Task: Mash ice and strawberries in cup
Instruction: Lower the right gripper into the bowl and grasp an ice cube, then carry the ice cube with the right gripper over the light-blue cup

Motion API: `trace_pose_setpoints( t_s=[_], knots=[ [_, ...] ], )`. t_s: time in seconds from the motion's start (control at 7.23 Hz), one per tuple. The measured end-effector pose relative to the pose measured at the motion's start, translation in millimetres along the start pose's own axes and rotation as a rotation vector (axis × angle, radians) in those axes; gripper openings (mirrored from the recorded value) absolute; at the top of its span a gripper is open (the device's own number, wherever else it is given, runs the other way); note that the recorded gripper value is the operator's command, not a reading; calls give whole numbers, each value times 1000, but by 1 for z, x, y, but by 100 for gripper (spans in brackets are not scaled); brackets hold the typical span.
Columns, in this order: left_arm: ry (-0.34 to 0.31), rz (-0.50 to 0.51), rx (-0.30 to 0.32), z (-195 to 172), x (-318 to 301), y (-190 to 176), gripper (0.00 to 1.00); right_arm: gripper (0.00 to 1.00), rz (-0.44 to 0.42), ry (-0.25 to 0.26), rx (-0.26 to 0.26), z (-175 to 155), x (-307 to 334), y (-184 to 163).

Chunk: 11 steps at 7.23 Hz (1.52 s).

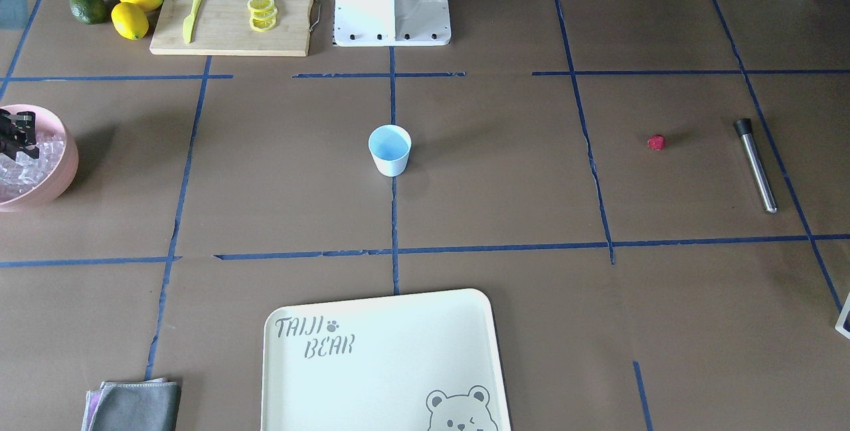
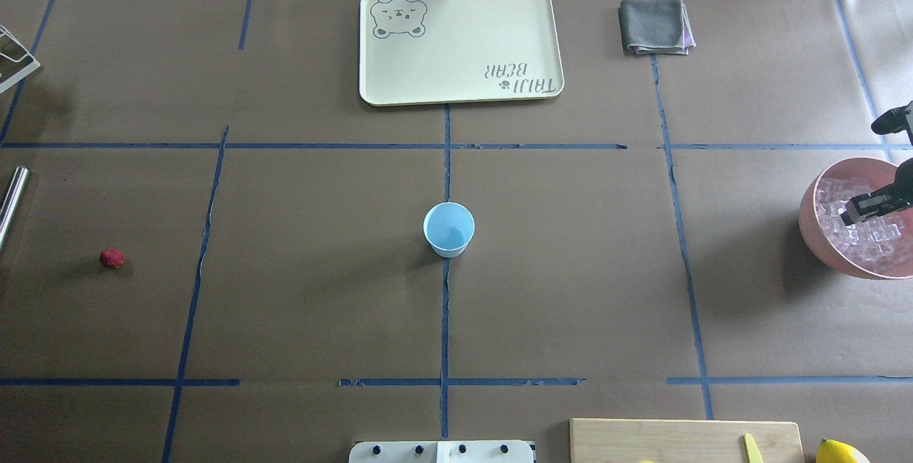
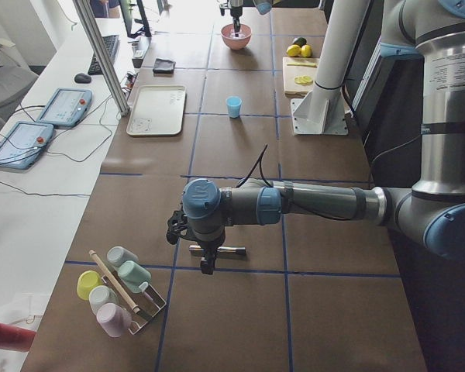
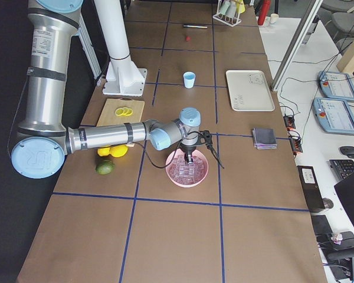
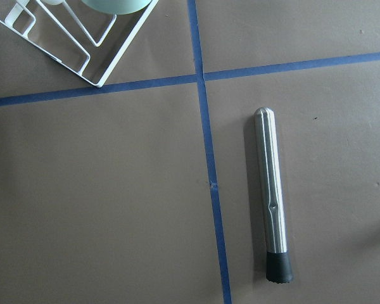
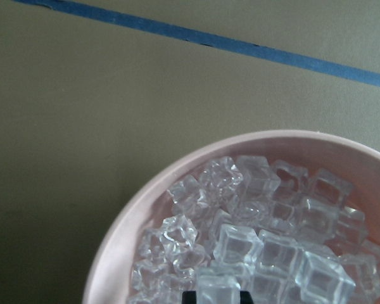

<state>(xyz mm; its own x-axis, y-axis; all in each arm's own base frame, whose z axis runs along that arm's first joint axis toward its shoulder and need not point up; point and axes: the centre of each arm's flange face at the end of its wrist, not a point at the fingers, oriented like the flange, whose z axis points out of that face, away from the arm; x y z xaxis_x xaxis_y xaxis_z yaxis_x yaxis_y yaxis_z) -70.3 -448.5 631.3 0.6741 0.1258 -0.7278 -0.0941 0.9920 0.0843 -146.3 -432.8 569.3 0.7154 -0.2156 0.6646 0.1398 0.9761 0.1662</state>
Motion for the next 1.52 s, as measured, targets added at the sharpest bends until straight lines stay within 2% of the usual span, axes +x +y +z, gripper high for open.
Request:
trace_pose_setpoints(
  t_s=[0.28, 0.55, 0.83, 0.97, 1.24, 1.52],
  knots=[
    [0, 0, 0, 0, 0, 0, 100, 0, -22, -26, 58, -29, -22, -14],
    [1, 1, 1, -1, 1, 1, 100, 0, 7, -64, 108, -50, -75, -60],
    [0, 4, 4, -2, 3, 1, 100, 0, 86, -98, 114, -59, -178, -109],
    [0, 6, 6, -3, 4, 1, 100, 0, 131, -95, 119, -62, -238, -124],
    [0, 11, 11, -6, 6, -2, 100, 0, 196, -87, 127, -72, -360, -134],
    [0, 13, 14, -7, 7, -3, 100, 0, 226, -98, 151, -79, -443, -123]
  ],
)
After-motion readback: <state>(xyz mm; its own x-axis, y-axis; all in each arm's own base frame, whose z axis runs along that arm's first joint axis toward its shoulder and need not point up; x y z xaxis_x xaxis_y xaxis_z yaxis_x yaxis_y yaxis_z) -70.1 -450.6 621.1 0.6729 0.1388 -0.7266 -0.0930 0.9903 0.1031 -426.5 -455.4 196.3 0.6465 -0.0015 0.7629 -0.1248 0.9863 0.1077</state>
